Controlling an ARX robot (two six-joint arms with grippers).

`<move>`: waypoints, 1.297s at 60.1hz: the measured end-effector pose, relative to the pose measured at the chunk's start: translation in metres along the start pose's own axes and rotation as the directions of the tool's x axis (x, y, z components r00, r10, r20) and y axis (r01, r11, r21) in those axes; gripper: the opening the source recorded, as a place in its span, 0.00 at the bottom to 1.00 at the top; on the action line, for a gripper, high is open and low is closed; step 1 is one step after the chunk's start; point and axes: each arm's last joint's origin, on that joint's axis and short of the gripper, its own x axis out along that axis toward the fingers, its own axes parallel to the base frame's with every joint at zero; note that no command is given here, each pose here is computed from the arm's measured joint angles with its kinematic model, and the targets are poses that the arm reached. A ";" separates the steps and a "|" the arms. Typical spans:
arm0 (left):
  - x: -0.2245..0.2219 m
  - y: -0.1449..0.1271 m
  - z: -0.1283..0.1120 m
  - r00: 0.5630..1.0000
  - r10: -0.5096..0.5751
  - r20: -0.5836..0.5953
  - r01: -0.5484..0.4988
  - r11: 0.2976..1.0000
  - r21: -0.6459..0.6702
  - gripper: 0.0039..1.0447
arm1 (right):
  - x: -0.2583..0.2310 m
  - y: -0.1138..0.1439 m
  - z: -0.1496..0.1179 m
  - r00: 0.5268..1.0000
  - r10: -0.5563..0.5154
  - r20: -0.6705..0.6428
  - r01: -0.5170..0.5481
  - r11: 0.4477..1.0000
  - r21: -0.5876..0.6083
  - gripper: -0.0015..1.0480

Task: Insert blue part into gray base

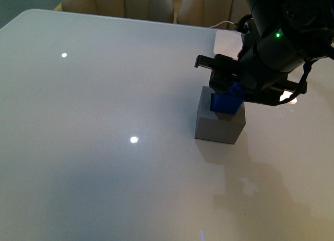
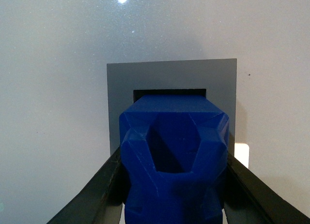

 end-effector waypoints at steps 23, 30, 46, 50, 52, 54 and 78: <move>0.000 0.000 0.000 1.000 0.000 0.000 0.000 1.000 0.000 0.93 | -0.025 -0.005 -0.002 0.996 0.027 0.086 -0.027 1.000 -0.004 0.91; 0.000 0.000 0.000 1.000 0.000 0.000 0.000 1.000 0.000 0.93 | -0.054 -0.010 0.000 0.981 0.032 0.192 -0.029 0.999 -0.019 0.91; 0.000 0.000 0.000 1.000 -0.001 0.000 0.001 1.000 0.000 0.93 | -0.090 -0.026 -0.006 0.826 0.048 0.561 0.007 0.995 -0.095 0.80; 0.000 0.000 0.000 1.000 0.000 0.000 0.000 1.000 0.000 0.93 | -0.085 -0.044 -0.025 0.726 0.091 0.681 0.020 0.988 -0.153 0.69; 0.000 0.000 0.000 1.000 0.000 0.000 0.000 1.000 0.000 0.93 | -0.086 -0.054 -0.035 0.691 0.101 0.716 0.029 0.986 -0.166 0.64; 0.000 0.000 0.000 1.000 0.001 0.000 -0.001 1.000 0.000 0.93 | -0.091 -0.064 -0.043 0.644 0.107 0.757 0.033 0.985 -0.167 0.58; 0.000 0.000 0.000 1.000 0.000 0.000 0.000 1.000 0.000 0.93 | -0.149 -0.123 -0.092 0.534 0.129 0.836 0.061 0.980 -0.190 0.02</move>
